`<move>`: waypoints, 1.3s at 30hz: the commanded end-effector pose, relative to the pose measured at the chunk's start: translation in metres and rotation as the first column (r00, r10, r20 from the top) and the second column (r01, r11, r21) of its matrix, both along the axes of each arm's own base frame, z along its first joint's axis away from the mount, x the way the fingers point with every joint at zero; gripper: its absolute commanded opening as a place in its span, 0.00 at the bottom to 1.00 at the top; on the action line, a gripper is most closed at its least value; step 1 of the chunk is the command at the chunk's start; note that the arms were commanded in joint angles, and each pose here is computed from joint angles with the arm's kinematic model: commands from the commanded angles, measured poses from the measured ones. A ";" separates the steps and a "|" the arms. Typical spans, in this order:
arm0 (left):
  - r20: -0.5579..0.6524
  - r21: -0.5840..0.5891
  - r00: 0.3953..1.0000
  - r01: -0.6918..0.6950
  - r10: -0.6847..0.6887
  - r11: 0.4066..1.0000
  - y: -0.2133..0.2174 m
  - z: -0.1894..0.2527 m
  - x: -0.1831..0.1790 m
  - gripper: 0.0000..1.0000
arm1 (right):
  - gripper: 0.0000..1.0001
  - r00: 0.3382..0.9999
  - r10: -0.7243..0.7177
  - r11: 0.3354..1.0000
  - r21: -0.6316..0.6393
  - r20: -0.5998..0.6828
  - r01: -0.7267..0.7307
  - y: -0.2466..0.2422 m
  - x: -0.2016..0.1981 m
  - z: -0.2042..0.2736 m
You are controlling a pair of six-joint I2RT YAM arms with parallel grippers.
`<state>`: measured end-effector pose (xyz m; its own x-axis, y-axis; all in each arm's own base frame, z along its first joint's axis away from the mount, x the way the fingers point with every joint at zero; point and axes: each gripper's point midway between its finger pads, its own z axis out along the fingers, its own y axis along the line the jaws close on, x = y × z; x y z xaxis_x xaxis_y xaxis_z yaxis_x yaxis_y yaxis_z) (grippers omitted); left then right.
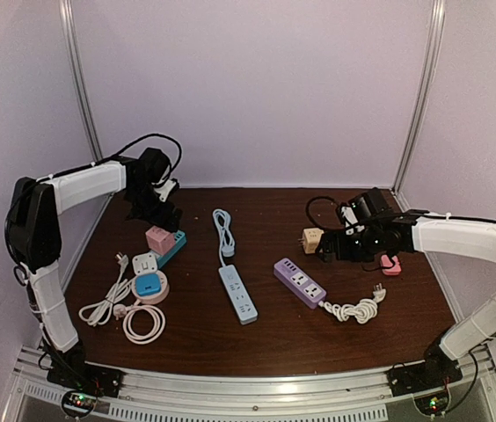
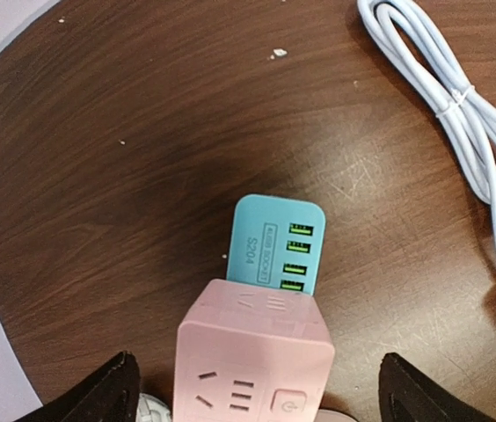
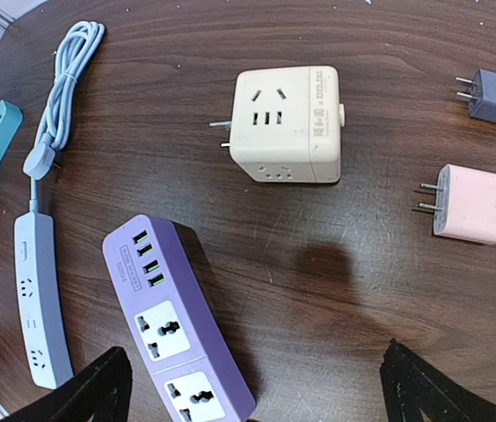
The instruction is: Pull the plug off the socket
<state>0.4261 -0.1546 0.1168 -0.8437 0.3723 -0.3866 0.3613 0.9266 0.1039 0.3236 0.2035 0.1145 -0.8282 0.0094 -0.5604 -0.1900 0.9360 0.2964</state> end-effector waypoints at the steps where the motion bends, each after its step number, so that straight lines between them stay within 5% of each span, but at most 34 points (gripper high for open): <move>1: -0.094 0.005 0.994 0.061 -0.060 0.998 -0.002 -0.029 -0.010 0.95 | 1.00 1.000 0.000 1.000 0.015 0.024 0.000 0.007 0.006 0.008; 7: -0.115 0.011 0.993 0.036 -0.035 0.999 0.001 -0.037 -0.010 0.82 | 1.00 1.000 0.005 1.000 0.017 0.023 -0.006 0.010 0.007 0.008; 12: -0.109 -0.053 0.994 -0.007 0.001 0.999 -0.008 -0.027 -0.007 0.56 | 1.00 1.000 0.012 1.000 0.020 0.023 -0.013 0.014 0.008 0.008; 16: -0.109 -0.141 0.992 -0.085 0.070 0.986 -0.019 -0.014 -0.003 0.44 | 1.00 0.999 0.022 0.999 0.025 0.025 -0.023 0.021 0.009 0.008; 27: -0.099 -0.325 0.977 -0.213 0.191 0.921 -0.096 0.013 -0.002 0.31 | 1.00 0.992 0.117 0.985 0.124 0.047 -0.122 0.086 0.014 0.021; 39: -0.155 -0.494 0.955 -0.296 0.252 0.817 -0.151 0.018 -0.002 0.27 | 0.98 0.956 0.284 0.877 0.383 0.074 -0.291 0.195 0.016 0.025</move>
